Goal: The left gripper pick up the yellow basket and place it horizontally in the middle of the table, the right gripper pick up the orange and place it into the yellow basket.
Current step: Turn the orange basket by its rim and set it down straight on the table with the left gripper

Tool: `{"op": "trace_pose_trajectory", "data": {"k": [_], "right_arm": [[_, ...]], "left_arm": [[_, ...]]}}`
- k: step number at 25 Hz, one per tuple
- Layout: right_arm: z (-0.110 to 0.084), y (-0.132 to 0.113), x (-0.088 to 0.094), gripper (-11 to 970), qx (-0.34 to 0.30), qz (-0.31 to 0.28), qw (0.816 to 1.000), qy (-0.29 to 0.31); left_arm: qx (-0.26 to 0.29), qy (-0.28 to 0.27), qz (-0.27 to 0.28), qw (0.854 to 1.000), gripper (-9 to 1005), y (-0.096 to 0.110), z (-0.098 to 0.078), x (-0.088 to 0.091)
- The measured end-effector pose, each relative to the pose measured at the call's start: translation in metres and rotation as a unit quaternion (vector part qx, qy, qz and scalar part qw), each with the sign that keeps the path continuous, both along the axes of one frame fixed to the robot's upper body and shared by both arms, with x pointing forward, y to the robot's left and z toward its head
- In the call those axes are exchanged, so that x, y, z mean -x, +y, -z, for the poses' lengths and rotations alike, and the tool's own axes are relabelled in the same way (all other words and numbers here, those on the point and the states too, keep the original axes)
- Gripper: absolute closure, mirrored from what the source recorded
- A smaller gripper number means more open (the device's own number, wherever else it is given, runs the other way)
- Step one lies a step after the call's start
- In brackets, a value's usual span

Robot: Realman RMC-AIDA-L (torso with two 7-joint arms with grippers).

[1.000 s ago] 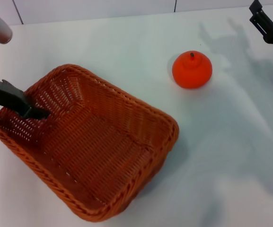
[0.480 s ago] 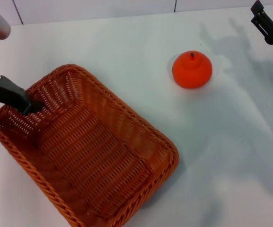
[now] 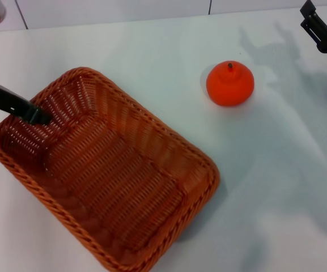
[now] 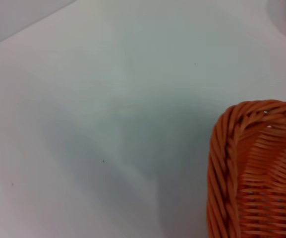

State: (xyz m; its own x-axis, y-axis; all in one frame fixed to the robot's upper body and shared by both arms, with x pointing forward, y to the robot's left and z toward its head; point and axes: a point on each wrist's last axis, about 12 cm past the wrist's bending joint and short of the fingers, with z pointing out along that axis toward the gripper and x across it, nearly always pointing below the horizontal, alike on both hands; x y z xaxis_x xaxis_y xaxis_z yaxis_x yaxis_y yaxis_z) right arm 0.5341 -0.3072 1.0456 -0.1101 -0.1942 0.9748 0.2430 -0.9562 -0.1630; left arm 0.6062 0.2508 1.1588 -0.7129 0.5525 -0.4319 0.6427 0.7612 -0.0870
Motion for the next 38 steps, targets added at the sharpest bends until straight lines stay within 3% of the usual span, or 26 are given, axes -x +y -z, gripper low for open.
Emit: {"op": "trace_pose_trajectory", "data": {"k": [7, 21, 28, 38], "right_arm": [[0.000, 0.001, 0.000, 13, 0.000, -0.001, 1.000, 0.000], [0.000, 0.004, -0.003, 20, 0.002, -0.008, 1.000, 0.002], [-0.001, 0.006, -0.004, 24, 0.002, -0.010, 1.000, 0.001], [-0.003, 0.006, -0.007, 30, 0.004, -0.013, 1.000, -0.001]], "left_arm": [[0.036, 0.031, -0.061, 0.997, 833, 0.001, -0.007, -0.008], [0.153, 0.011, -0.160, 0.975, 861, 0.030, -0.019, -0.014], [0.181, -0.002, -0.216, 0.960, 865, 0.051, -0.013, -0.010], [0.211, 0.020, -0.268, 0.940, 864, 0.062, 0.006, 0.001]]}}
